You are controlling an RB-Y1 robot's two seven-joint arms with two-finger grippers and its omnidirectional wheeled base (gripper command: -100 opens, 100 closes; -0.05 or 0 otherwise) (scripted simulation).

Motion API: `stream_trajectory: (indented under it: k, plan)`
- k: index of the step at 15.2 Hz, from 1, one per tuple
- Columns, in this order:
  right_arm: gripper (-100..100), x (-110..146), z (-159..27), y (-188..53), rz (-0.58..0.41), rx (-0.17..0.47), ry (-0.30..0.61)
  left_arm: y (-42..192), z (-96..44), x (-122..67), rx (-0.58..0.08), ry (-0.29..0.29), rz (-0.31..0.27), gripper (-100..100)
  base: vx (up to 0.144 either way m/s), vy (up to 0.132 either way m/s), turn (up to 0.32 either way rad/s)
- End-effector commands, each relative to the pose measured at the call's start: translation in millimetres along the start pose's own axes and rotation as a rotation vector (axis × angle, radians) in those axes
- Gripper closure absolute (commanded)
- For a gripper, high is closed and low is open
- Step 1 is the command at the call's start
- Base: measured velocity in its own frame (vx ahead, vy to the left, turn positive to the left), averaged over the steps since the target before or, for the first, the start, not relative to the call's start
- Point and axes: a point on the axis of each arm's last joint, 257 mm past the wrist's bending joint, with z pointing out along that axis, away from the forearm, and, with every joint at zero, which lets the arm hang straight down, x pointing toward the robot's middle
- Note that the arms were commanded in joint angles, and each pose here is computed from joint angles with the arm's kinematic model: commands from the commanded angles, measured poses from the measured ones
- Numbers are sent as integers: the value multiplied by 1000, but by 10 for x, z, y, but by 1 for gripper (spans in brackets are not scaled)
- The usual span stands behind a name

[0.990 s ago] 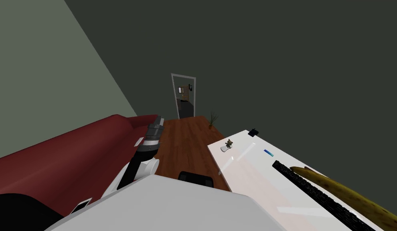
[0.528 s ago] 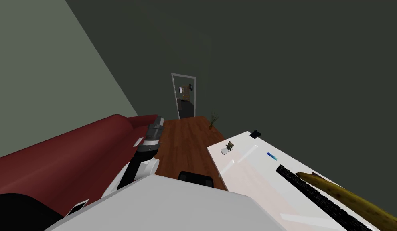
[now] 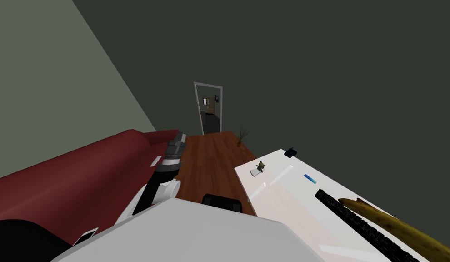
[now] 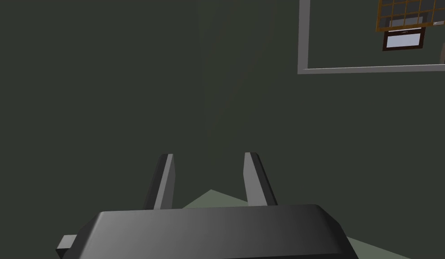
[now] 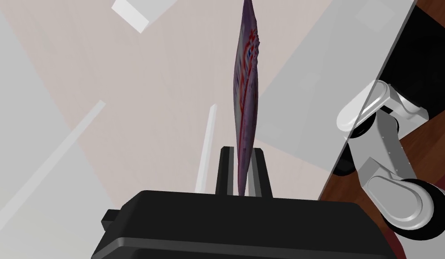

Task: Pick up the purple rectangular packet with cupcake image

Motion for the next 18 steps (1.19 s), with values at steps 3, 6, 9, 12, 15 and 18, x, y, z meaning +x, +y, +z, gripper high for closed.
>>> stream_trajectory:
  k: [3, 6, 9, 12, 15, 18]
  plan:
    - [100, -145, -6, -175, -11, -2, -7, 0, 0, 0, 0, 0, 0, 0, -59, 28, -48]
    - [100, -305, -15, -352, -22, -5, -12, 0, 0, 0, 0, 0, 0, 0, -73, 39, -37]
    - [100, -381, -26, -441, -27, -6, -12, 0, 0, 0, 0, 0, 0, 0, -64, 32, -30]
    - [100, -525, -62, -618, -35, -6, -12, 0, 0, 0, 0, 0, 0, 0, -73, 36, -49]
    - [100, -659, -115, -796, -41, -2, -8, 0, 0, 0, 0, 0, 0, 0, -68, 36, -36]
    - [100, -694, -151, -839, -44, 1, -9, 0, 0, 0, 0, 0, 0, 0, -65, 33, -38]
